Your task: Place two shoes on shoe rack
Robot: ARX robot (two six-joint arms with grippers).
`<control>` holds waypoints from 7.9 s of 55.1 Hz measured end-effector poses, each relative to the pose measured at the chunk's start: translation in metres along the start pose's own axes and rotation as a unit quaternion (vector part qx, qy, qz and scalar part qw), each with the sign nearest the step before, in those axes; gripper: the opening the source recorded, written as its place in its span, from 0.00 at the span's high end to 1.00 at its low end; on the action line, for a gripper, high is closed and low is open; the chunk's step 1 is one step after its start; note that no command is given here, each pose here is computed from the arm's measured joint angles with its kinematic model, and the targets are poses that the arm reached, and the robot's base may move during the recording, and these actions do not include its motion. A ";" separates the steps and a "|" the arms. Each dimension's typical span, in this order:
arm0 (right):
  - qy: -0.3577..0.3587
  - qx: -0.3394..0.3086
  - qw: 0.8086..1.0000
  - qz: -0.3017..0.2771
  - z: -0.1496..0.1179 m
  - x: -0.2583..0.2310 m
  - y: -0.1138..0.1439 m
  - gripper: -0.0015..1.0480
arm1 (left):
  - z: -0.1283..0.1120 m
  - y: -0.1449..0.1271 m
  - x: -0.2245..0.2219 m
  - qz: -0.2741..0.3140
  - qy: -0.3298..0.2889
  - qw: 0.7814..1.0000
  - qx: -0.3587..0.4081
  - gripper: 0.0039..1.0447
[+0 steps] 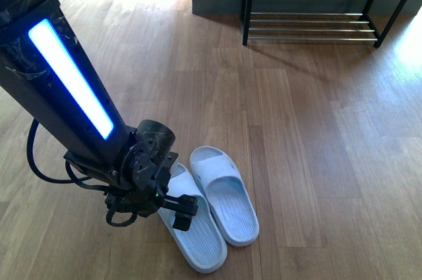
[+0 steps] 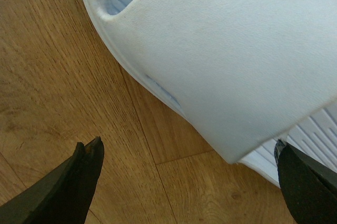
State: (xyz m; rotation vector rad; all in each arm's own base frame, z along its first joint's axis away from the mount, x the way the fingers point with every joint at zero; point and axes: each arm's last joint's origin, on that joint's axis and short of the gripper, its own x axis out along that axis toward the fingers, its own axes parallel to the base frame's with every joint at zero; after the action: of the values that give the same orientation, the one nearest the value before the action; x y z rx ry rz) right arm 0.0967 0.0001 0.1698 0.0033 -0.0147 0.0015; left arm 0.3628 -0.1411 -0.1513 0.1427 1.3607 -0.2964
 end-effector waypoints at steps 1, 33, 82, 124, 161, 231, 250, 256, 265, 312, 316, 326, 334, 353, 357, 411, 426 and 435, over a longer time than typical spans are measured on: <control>0.000 0.000 1.000 0.000 0.000 0.000 0.000 0.09 | -0.001 0.000 0.002 0.000 0.001 1.000 0.002 0.09; 0.000 0.000 1.000 0.000 0.000 0.000 0.000 0.09 | -0.009 0.005 0.015 0.083 -0.024 0.996 0.038 0.09; 0.000 0.000 1.000 0.000 0.000 0.000 0.000 0.09 | -0.002 -0.009 0.013 0.133 -0.140 0.981 0.016 0.11; 0.000 0.000 1.000 0.000 0.000 0.000 0.000 0.09 | 0.000 0.035 -0.018 0.122 -0.125 0.984 -0.027 0.99; 0.000 0.000 1.000 0.000 0.000 0.000 0.000 0.09 | -0.046 0.054 -0.227 0.215 -0.299 0.927 -0.077 0.99; 0.000 0.000 1.000 -0.002 0.000 0.000 0.000 0.09 | -0.183 0.038 -0.399 0.392 -0.517 0.748 -0.143 0.99; 0.000 0.000 1.000 0.002 0.000 0.000 0.000 0.09 | -0.183 0.039 -0.399 0.394 -0.516 0.747 -0.145 0.99; 0.000 0.000 1.000 0.002 0.000 0.000 0.000 0.09 | -0.183 0.039 -0.399 0.394 -0.516 0.747 -0.144 0.99; 0.087 0.004 0.991 0.104 -0.003 0.012 0.006 0.09 | -0.183 0.039 -0.399 0.393 -0.516 0.747 -0.144 0.99; 0.451 -0.148 0.872 0.121 -0.220 0.176 0.047 0.09 | -0.183 0.038 -0.399 0.392 -0.517 0.748 -0.143 0.99; 0.465 -0.148 0.865 0.121 -0.236 0.178 0.046 0.09 | -0.183 0.039 -0.399 0.392 -0.516 0.748 -0.143 0.99; 0.481 -0.148 0.856 0.118 -0.266 0.182 0.043 0.09 | -0.183 0.038 -0.399 0.392 -0.517 0.748 -0.143 0.99; 0.490 -0.146 0.850 0.124 -0.281 0.182 0.042 0.09 | -0.183 0.038 -0.399 0.392 -0.517 0.748 -0.143 0.99; 0.498 -0.144 0.845 0.130 -0.305 0.183 0.037 0.09 | -0.183 0.038 -0.399 0.392 -0.517 0.748 -0.143 0.99; 0.498 -0.143 0.845 0.130 -0.305 0.183 0.037 0.09 | -0.183 0.038 -0.399 0.392 -0.517 0.748 -0.143 0.99; 0.426 -0.139 0.888 0.100 -0.334 0.191 0.034 0.09 | -0.183 0.038 -0.399 0.392 -0.517 0.748 -0.143 0.99; 0.407 -0.146 0.896 0.099 -0.350 0.207 0.038 0.09 | -0.183 0.038 -0.399 0.392 -0.517 0.748 -0.143 0.99; 0.402 -0.143 0.900 0.087 -0.359 0.213 0.034 0.24 | -0.183 0.038 -0.399 0.392 -0.517 0.748 -0.143 0.99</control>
State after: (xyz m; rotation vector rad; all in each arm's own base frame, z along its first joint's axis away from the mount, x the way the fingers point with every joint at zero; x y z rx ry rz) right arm 0.3150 0.0357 -0.1860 -0.2945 0.8165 0.1798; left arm 0.1306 -0.0042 0.1976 0.2327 0.1355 0.5148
